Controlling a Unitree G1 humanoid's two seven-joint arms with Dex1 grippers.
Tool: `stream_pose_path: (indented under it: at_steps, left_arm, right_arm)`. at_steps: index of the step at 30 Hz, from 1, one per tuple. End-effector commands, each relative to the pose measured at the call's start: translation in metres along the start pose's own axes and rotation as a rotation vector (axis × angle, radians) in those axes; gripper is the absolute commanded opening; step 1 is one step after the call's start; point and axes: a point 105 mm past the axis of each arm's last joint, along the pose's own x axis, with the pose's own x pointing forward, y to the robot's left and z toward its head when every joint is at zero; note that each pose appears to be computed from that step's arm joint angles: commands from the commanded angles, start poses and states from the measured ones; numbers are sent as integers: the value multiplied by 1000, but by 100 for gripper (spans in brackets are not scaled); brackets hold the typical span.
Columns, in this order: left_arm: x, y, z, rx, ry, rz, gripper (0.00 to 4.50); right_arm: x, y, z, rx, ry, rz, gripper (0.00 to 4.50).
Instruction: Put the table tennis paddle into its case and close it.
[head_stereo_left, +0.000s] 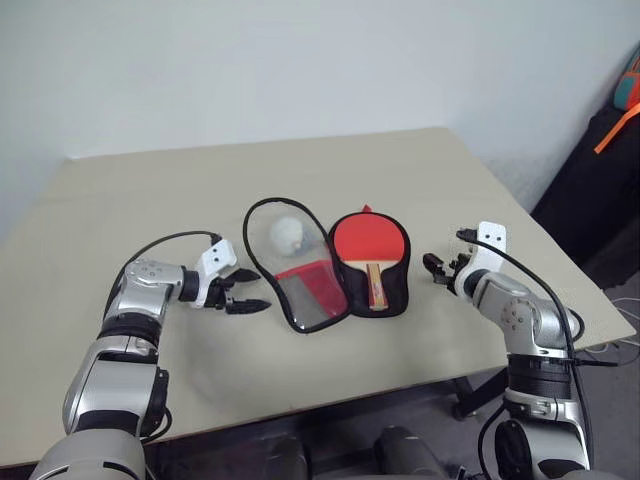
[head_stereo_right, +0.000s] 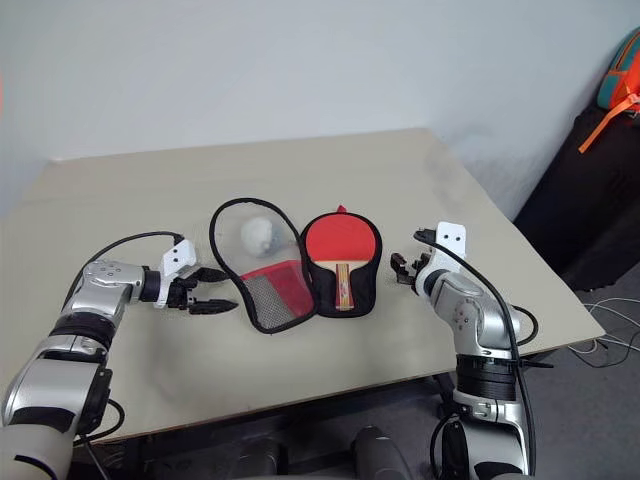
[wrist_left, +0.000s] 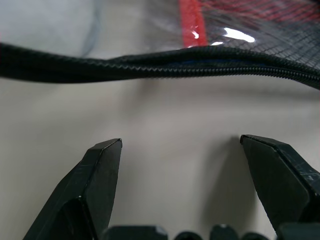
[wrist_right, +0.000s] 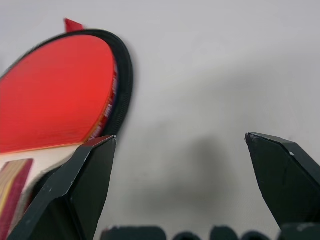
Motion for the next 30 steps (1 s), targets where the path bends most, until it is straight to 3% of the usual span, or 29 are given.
stream_pose_path:
  at_steps: [1, 5, 10, 18, 26, 30]
  left_arm:
    - [20, -3, 39, 17, -167, -42, 405]
    - [44, -7, 81, -4, -336, -60, 405]
    - [69, -34, 121, -46, -490, -172, 405]
    - [80, -50, 103, -157, -387, -232, 405]
    - [70, -44, 94, -349, -318, -227, 405]
    - [88, -48, 78, -456, -176, -184, 405]
  right_arm:
    - [-4, 4, 19, -2, -80, -3, 447]
    - [-5, -7, 17, 12, -93, -53, 447]
    - [-10, -21, 30, 77, -183, -120, 447]
    - [-14, -44, 32, 134, -223, -209, 447]
    - [-14, -59, 27, 183, -218, -270, 447]
    - [-10, -58, 22, 193, -209, -273, 447]
